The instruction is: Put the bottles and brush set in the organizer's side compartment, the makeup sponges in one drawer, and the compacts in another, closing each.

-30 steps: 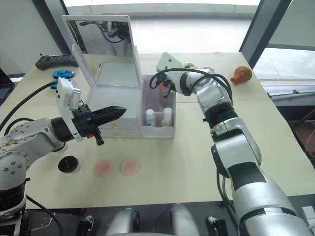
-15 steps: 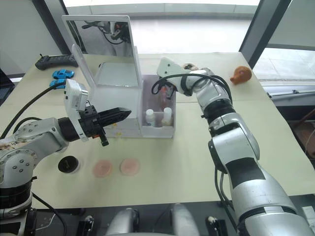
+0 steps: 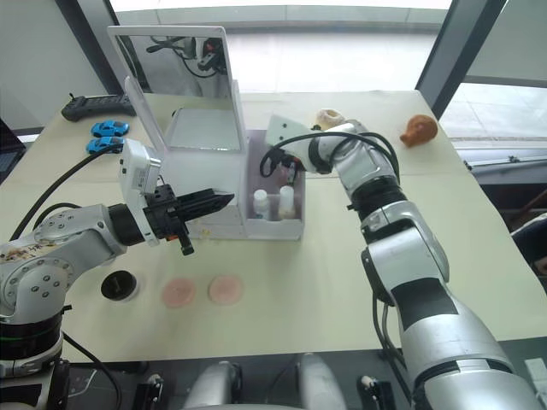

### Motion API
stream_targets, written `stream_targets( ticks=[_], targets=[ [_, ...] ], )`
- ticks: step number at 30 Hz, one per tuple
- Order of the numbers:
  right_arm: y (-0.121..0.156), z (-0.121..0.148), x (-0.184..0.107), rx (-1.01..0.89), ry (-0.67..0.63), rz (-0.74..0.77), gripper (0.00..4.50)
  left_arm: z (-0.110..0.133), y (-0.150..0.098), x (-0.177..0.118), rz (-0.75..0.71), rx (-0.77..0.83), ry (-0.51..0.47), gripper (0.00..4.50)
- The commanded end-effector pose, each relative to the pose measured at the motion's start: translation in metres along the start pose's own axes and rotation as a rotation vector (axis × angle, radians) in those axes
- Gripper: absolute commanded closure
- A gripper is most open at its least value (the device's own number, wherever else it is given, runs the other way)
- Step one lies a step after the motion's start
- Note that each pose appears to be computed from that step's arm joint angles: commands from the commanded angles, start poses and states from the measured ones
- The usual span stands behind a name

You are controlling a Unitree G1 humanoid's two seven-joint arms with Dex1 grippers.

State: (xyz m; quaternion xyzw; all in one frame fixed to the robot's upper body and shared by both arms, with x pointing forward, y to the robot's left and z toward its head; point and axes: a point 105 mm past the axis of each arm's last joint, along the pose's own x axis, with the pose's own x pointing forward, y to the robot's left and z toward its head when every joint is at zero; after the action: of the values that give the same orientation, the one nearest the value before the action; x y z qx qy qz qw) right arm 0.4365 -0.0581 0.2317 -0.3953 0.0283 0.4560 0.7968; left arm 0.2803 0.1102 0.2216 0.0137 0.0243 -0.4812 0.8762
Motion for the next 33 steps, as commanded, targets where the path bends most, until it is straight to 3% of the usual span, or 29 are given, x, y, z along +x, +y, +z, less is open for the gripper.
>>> stream_targets(
  ticks=[1,8,11,14,22,25,29,33],
  targets=[
    [-0.024,0.035,-0.035,-0.015,-0.137,-0.065,4.45,0.014,0.001,-0.002,0.015,0.05,-0.052,4.5],
    [-0.033,0.035,-0.086,-0.025,-0.201,-0.111,4.45,0.024,0.012,-0.012,0.054,0.067,-0.08,4.5],
    [-0.03,0.014,-0.112,0.092,-0.241,-0.116,4.45,0.027,0.03,-0.03,0.121,0.078,-0.081,4.5],
    [-0.029,-0.01,-0.133,0.164,-0.216,-0.15,3.64,0.028,0.046,-0.049,0.189,0.09,-0.075,4.5],
    [-0.025,-0.066,-0.194,0.303,-0.138,-0.298,0.97,0.015,0.098,-0.136,0.427,0.123,0.007,2.02],
    [-0.018,-0.079,-0.21,0.387,-0.17,-0.336,0.0,0.005,0.11,-0.165,0.501,0.12,0.037,1.1],
    [-0.006,-0.098,-0.224,0.482,-0.203,-0.369,0.0,-0.004,0.117,-0.186,0.545,0.11,0.042,0.04],
    [0.004,-0.126,-0.239,0.518,-0.145,-0.439,0.0,-0.015,0.122,-0.199,0.571,0.088,0.059,0.04]
  ],
)
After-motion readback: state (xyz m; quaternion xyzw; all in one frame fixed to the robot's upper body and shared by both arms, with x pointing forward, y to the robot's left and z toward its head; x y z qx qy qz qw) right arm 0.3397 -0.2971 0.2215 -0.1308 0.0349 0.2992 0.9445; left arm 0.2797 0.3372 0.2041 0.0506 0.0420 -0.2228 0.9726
